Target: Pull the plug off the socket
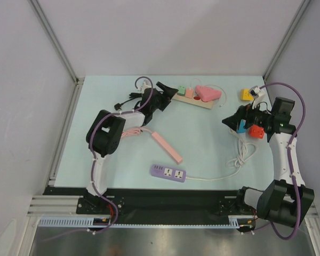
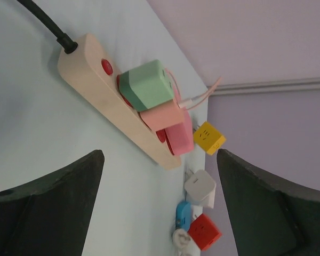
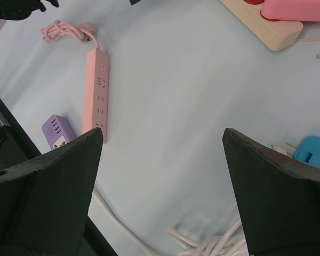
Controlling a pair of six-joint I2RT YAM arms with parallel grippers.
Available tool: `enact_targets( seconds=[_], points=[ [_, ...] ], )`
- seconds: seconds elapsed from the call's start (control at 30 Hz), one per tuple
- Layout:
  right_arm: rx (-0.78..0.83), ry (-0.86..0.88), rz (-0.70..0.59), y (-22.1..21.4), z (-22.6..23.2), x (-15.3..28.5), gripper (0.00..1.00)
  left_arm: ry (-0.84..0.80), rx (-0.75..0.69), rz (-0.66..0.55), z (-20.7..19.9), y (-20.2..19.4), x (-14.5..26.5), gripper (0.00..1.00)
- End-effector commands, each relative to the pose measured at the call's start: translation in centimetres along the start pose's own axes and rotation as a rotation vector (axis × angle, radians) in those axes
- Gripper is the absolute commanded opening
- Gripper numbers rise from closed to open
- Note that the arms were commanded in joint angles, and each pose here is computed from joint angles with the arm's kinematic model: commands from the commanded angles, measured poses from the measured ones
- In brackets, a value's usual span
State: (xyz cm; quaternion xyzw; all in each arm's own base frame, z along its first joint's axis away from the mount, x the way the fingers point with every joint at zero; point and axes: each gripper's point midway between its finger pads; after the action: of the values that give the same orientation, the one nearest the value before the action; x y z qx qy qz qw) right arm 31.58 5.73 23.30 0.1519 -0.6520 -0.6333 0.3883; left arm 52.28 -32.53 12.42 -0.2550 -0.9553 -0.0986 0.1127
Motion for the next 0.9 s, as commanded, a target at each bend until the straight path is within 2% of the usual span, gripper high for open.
enact_targets(
  seconds=[0.0,0.23,0.37,0.57,0.63,0.87],
  points=[
    [0.032,-0.008,-0.031,1.3,0.3,0.5,1.0,-0.028,0.136,-0.066,-0.5,1.4,-2.0,0.92],
    [0.032,-0.015,-0.03,1.3,0.1,0.5,1.0,-0.008,0.233,-0.126,1.7,2.4,-4.4,0.9],
    [0.03,-0.022,-0.027,1.3,0.0,0.5,1.0,-0.017,0.286,-0.128,1.8,2.6,-6.0,0.84],
    [0.029,-0.026,-0.025,1.3,-0.1,0.5,1.0,0.037,0.292,-0.187,3.0,3.5,-7.3,0.77],
    [0.025,-0.025,-0.023,1.2,-0.1,0.5,1.0,0.057,0.292,-0.224,3.6,4.0,-7.5,0.72],
    [0.025,-0.032,-0.021,1.2,-0.3,0.5,1.0,0.13,0.307,-0.265,5.6,4.4,-8.4,0.67]
  ],
)
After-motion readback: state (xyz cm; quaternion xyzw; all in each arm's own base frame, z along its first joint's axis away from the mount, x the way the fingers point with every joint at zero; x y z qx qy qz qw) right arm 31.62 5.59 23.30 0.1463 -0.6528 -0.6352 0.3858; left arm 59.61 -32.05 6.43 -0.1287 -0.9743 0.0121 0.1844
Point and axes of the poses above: each gripper's point midway between its finger pads, its own x axis back along the fingers, its own z axis along the line the jaws close on, y = z × x, and after that the axes turned 13 degrees about x, right-handed
